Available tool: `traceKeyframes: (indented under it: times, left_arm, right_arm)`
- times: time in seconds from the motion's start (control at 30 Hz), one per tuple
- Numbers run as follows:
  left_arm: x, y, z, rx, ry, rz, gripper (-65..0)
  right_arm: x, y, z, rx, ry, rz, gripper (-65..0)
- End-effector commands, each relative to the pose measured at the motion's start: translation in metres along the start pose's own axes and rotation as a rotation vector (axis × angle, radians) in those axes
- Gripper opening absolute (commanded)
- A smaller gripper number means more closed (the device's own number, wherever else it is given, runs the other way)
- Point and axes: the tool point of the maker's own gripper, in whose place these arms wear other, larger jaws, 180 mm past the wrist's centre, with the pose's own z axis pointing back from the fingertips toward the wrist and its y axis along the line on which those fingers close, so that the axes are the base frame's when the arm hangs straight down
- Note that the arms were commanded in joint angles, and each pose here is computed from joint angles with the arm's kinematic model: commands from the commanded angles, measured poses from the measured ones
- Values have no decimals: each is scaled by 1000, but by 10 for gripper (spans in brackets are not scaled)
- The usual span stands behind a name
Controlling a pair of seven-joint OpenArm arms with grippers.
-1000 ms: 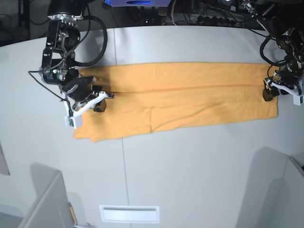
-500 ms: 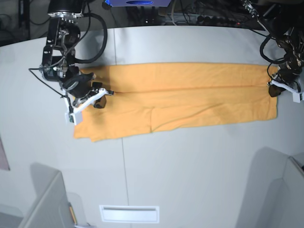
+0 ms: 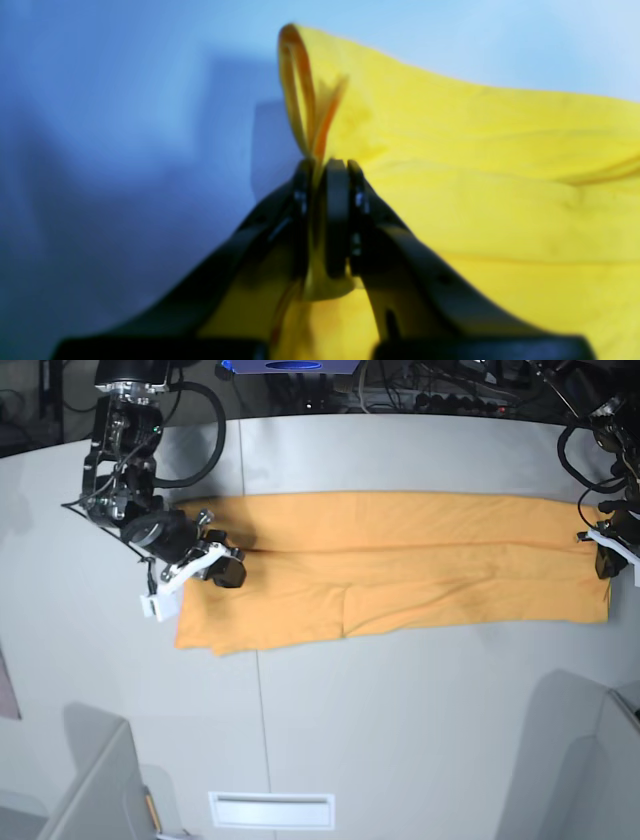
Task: Fold the T-shirt properly
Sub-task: 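Grasp the strip's end with the left gripper and lift it, then fold the held end toward the right gripper and release it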
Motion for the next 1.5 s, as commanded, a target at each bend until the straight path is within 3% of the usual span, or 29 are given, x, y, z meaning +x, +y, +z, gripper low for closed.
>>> traceKeyframes:
  times: [0.0, 0.2, 0.57, 0.87, 1.03, 1.47]
  left_arm:
    - [21, -9, 4, -16, -63, -43, -650]
    - [30, -81, 11, -148, -86, -201, -650]
    - [25, -186, 2, -338, -88, -225, -650]
    - [13, -223, -2, -392, -56, -188, -650]
    - [11, -238, -3, -408, -57, -139, -650]
    - [-4, -294, 1, -545, -21, -180, -650]
  right_arm:
    - [12, 7, 3, 23, -40, 15, -650]
    - [12, 6, 3, 22, -38, 16, -650]
    - [-2, -10, -7, -2, 7, -33, -650]
    - [-1, -11, -8, -4, 7, -37, -650]
    - [11, -28, 1, -41, -41, -76, -650]
    - [18, -40, 8, -65, -65, -92, -650]
